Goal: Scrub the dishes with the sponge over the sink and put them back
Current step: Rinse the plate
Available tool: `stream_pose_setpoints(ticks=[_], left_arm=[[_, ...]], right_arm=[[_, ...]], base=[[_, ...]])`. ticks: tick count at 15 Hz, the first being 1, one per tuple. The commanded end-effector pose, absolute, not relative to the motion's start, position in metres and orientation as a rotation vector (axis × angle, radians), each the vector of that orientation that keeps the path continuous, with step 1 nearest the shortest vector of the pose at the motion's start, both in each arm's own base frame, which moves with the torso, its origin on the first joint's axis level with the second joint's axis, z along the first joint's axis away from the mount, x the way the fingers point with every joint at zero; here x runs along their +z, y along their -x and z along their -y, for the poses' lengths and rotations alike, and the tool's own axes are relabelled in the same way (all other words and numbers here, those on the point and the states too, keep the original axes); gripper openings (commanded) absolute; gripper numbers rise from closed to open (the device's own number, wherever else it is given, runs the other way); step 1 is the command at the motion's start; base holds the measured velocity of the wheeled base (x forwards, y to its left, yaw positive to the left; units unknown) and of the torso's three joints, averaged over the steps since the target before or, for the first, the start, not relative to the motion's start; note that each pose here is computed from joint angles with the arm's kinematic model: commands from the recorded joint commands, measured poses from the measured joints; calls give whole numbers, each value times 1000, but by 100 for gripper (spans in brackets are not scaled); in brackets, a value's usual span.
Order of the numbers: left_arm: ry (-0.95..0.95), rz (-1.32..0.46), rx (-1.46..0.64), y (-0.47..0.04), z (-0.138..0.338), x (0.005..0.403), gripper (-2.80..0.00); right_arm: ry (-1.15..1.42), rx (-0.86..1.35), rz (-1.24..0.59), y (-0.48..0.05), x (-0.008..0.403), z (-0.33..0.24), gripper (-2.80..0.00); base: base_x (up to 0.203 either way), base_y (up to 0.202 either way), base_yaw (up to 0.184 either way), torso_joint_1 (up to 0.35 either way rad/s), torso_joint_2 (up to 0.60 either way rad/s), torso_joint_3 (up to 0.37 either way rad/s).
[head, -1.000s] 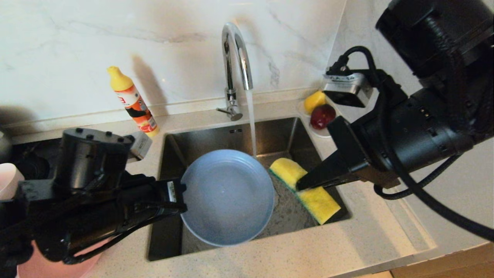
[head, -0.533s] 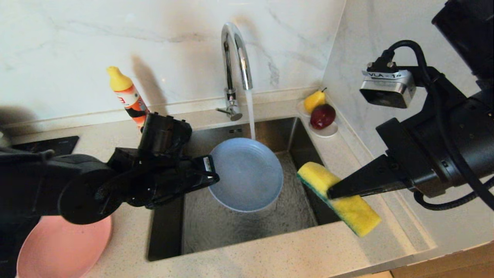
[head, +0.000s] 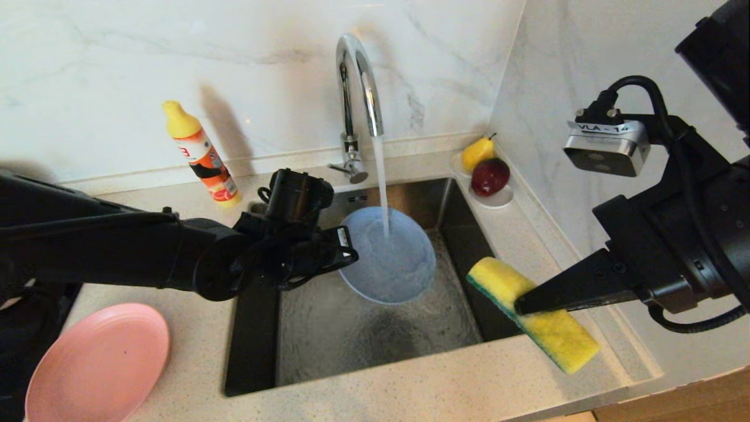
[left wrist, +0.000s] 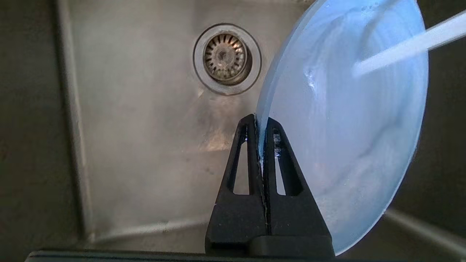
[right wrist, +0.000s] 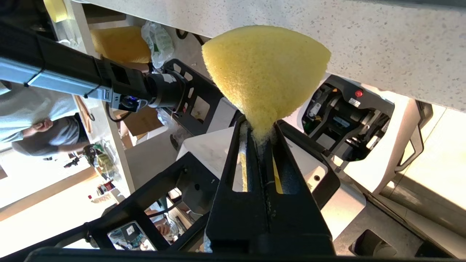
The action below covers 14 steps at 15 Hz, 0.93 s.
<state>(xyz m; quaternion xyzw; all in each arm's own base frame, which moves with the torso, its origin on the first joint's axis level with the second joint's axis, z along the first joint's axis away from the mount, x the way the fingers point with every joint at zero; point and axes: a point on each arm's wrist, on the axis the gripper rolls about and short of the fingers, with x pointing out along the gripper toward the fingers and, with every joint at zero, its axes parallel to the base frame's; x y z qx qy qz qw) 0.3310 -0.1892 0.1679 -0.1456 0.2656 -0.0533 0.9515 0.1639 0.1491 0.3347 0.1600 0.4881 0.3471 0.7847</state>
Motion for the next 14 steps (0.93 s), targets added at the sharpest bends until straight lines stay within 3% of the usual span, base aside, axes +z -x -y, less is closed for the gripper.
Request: stream_pose_setpoints(ticks=[1,6,14], left_arm=[[295,-548,-105,-340,195,163,-280],[280,-571,-94,-337,193,157,-280],[137,-432,91,-288,113,201,-280]], right_arm=[[-346,742,-1067,-164,332,-149,-280],[-347,733,-1070,-167,331,-149,-280],[-335,714,-1108,-175,320,-156,-280]], base=[[0,0,0,0,0,0],[0,0,0,0,0,0],[0,0,0,0,0,0]])
